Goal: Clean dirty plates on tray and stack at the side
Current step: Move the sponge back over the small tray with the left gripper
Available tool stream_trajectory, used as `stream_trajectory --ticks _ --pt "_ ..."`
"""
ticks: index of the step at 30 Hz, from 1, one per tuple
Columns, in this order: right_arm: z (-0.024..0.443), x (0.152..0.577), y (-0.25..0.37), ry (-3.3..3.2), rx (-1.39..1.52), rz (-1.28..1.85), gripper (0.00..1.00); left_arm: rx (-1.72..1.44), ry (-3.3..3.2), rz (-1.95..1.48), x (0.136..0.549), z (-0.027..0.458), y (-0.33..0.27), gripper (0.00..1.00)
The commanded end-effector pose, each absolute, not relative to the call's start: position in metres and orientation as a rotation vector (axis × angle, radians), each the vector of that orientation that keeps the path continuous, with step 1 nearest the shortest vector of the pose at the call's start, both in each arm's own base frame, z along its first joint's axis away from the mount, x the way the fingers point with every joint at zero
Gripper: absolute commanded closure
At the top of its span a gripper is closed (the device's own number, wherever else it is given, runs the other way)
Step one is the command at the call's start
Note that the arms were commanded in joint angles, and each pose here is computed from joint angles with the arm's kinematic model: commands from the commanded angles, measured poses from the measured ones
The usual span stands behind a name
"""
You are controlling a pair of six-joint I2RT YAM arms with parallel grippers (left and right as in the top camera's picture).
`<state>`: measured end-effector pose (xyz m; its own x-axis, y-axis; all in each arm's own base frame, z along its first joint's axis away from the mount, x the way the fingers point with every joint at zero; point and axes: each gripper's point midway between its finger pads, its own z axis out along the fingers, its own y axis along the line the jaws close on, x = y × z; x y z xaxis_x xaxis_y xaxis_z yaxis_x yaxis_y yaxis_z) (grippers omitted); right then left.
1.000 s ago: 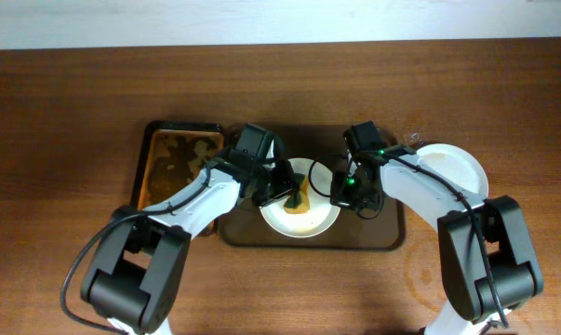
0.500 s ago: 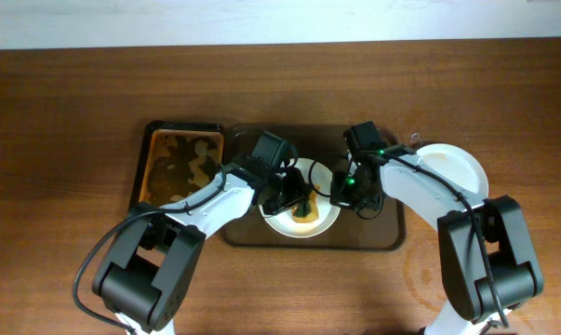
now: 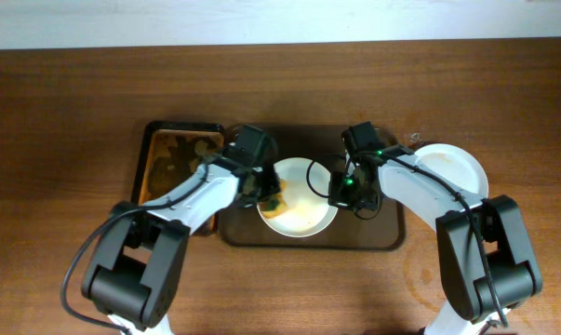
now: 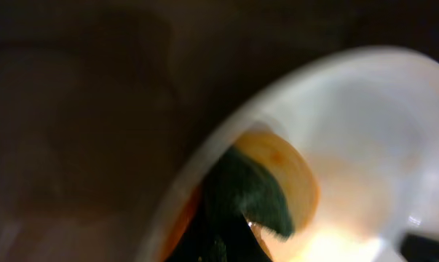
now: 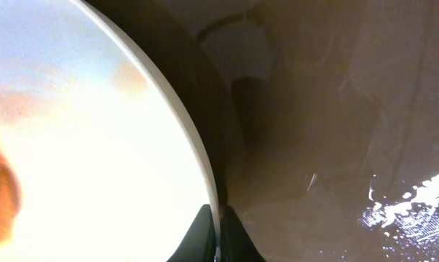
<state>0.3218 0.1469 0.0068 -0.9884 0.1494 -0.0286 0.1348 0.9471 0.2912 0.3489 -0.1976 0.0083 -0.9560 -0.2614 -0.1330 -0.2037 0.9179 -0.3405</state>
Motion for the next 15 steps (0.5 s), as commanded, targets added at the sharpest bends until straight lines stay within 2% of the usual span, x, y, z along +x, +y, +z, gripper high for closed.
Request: stream_trajectory --ticks 1,4,8,12,13,14,15 --pt "0.001 0.318 0.140 3.066 0.243 0.393 0.96 -0.171 2.849 -0.188 0.355 0.006 -0.155 1.00" --pt "0.001 0.317 0.140 3.069 0.244 0.391 0.96 -0.050 2.771 -0.330 0.359 0.047 -0.170 1.00" --pt "0.000 0.317 0.138 3.070 0.246 0.374 0.96 -0.056 2.590 -0.408 0.365 0.118 -0.167 1.00" --pt "0.000 0.318 0.138 3.065 0.244 0.371 0.95 -0.177 2.579 -0.300 0.366 0.129 -0.124 1.00" --pt "0.001 0.320 0.138 3.059 0.242 0.374 0.77 -0.231 2.600 -0.241 0.364 0.125 -0.106 1.00" --pt "0.001 0.322 0.139 3.048 0.239 0.379 0.67 -0.245 2.611 -0.206 0.365 0.122 -0.091 1.00" --pt "0.001 0.324 0.140 3.039 0.237 0.384 0.67 -0.252 2.612 -0.180 0.367 0.122 -0.077 1.00"
